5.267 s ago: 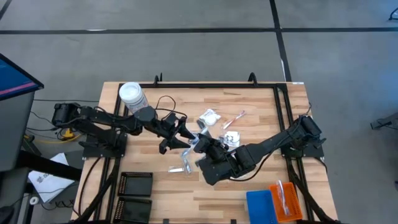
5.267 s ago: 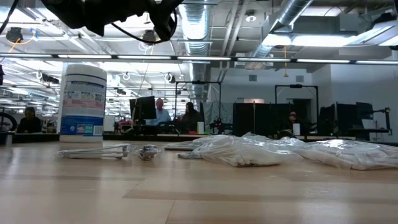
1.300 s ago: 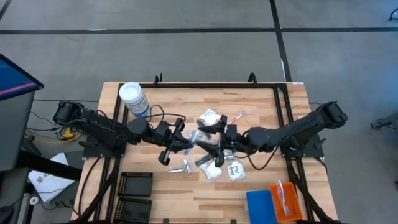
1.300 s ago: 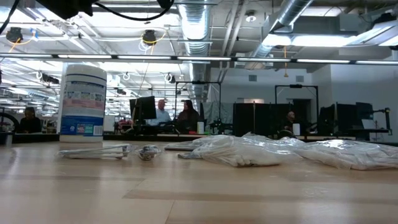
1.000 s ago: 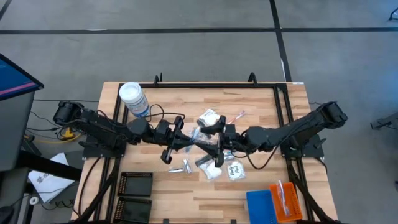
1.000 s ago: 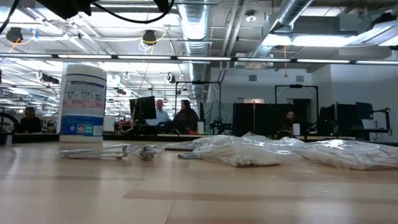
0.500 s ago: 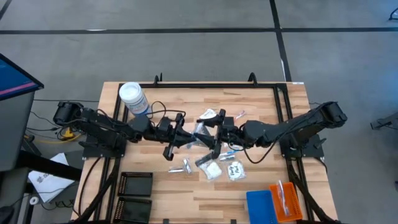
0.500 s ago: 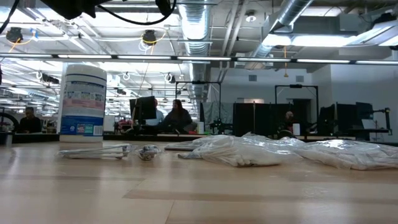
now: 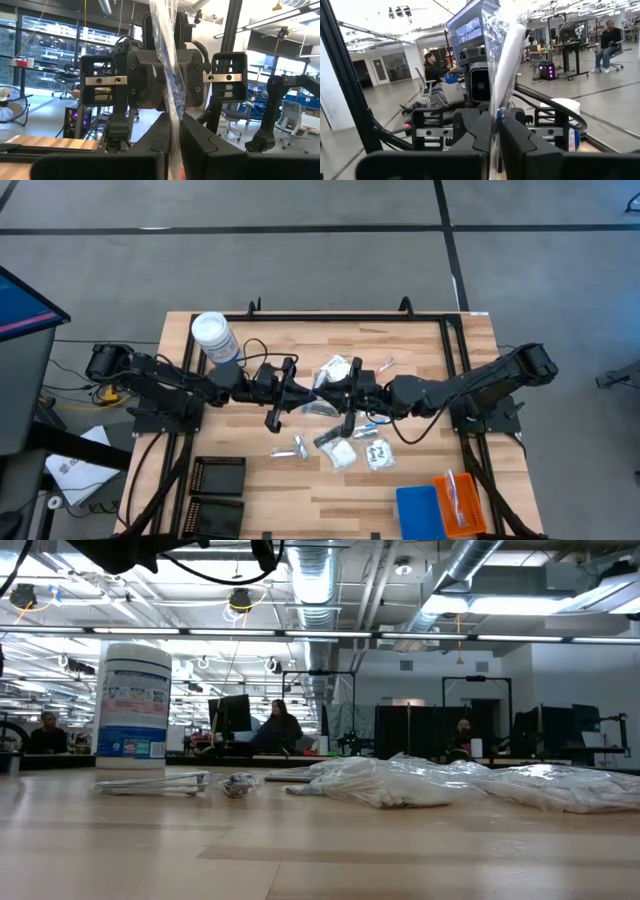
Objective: Pick & Place Travel size toiletries
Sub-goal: Put the blue toothbrush into the orange bin
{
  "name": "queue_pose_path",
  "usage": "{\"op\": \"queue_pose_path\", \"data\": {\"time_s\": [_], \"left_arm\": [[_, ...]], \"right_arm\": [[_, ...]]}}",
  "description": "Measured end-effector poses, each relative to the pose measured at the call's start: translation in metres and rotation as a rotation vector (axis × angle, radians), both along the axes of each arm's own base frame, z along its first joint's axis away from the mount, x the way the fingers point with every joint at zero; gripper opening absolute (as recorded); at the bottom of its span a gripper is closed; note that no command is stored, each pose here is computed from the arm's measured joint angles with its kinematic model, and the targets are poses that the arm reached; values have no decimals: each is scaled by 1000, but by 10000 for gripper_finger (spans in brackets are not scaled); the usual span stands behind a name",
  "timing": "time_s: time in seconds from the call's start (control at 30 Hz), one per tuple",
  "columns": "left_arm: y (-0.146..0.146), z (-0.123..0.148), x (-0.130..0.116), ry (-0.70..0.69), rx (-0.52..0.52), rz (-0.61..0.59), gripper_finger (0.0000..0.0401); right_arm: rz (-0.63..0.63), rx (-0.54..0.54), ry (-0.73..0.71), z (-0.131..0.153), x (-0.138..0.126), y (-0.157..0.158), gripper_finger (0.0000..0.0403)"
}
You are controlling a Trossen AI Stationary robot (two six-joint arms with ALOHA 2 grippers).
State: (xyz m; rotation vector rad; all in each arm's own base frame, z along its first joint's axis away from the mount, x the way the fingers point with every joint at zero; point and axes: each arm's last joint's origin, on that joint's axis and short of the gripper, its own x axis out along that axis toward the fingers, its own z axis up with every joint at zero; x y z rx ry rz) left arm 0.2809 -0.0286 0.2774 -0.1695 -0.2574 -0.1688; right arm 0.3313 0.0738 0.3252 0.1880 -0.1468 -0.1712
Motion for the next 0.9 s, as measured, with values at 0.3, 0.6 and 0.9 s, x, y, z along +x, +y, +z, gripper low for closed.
{"op": "queue_pose_path", "data": {"time_s": [0.3,0.6,0.9], "left_arm": [[-11,5,-5,-21,-2,-34,151],[-14,27,-33,20,10,-35,307],[-9,40,-57,65,27,-20,334]], "right_arm": [[3,25,8,12,-14,2,5],[-40,111,92,44,-75,11,2],[-46,574,522,10,-145,26,1]]}}
